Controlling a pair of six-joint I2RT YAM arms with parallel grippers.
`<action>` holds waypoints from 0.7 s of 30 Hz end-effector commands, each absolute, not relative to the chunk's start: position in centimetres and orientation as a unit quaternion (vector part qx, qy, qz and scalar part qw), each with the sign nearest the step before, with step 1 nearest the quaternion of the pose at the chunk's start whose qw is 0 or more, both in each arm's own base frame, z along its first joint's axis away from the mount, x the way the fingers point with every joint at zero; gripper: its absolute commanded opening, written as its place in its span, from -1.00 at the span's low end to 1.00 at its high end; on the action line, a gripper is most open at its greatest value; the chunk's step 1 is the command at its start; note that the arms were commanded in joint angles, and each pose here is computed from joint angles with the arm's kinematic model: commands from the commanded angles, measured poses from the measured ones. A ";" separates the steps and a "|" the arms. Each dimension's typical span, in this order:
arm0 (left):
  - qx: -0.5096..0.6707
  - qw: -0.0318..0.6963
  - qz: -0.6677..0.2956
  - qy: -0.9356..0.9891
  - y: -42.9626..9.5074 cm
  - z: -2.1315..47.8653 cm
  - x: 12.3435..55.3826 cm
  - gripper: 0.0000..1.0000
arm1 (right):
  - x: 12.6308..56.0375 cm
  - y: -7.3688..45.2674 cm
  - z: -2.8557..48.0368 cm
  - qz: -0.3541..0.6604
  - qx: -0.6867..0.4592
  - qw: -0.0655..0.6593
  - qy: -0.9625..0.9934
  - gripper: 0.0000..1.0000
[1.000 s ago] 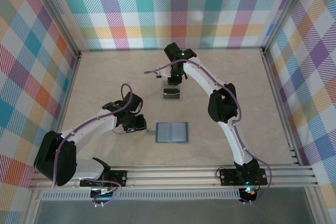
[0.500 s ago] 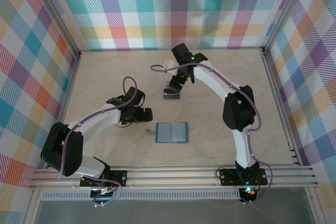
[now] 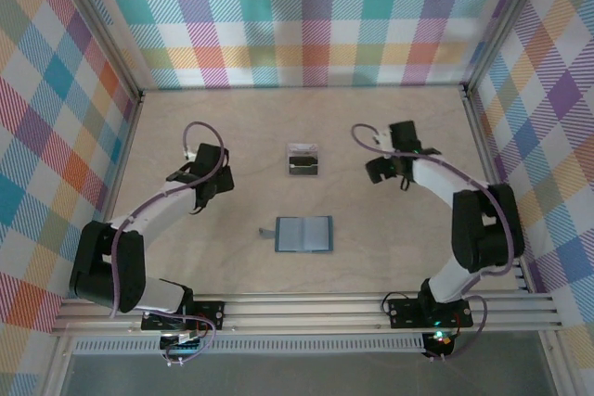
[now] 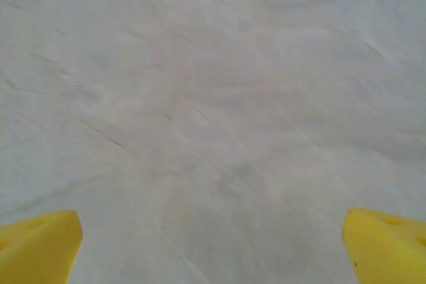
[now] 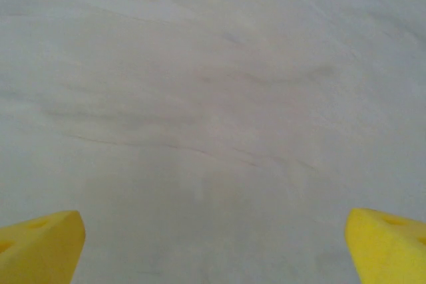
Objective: Take the credit cards out of the card holder
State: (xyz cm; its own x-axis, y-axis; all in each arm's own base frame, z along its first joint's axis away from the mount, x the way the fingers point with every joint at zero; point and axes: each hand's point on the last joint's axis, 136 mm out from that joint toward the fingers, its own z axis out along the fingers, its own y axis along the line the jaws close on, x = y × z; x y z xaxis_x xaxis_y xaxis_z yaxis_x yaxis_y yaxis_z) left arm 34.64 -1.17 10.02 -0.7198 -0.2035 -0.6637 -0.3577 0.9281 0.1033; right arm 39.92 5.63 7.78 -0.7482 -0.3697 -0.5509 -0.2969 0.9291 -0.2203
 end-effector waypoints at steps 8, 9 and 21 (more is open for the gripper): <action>-0.166 0.477 0.106 0.856 3.8 10.4 37.7 1.00 | 42.0 2.6 8.6 0.007 -0.020 0.470 0.882 0.99; -0.170 0.491 0.087 0.850 4.0 10.4 38.0 1.00 | 42.0 2.7 8.6 0.012 -0.022 0.479 0.877 0.99; -0.090 0.533 -0.022 0.841 1.2 9.2 39.7 1.00 | 40.6 2.5 9.4 0.036 -0.018 0.525 0.850 0.99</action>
State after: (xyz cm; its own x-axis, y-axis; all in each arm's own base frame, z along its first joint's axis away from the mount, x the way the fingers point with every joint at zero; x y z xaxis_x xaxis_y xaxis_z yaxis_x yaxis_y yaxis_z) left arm 38.09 2.53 7.20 -0.4710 -0.2205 -0.8541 -0.2410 0.9636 -0.1159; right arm 39.79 2.17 6.62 -0.5506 -0.0305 -0.8342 -0.0484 0.9988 -0.0046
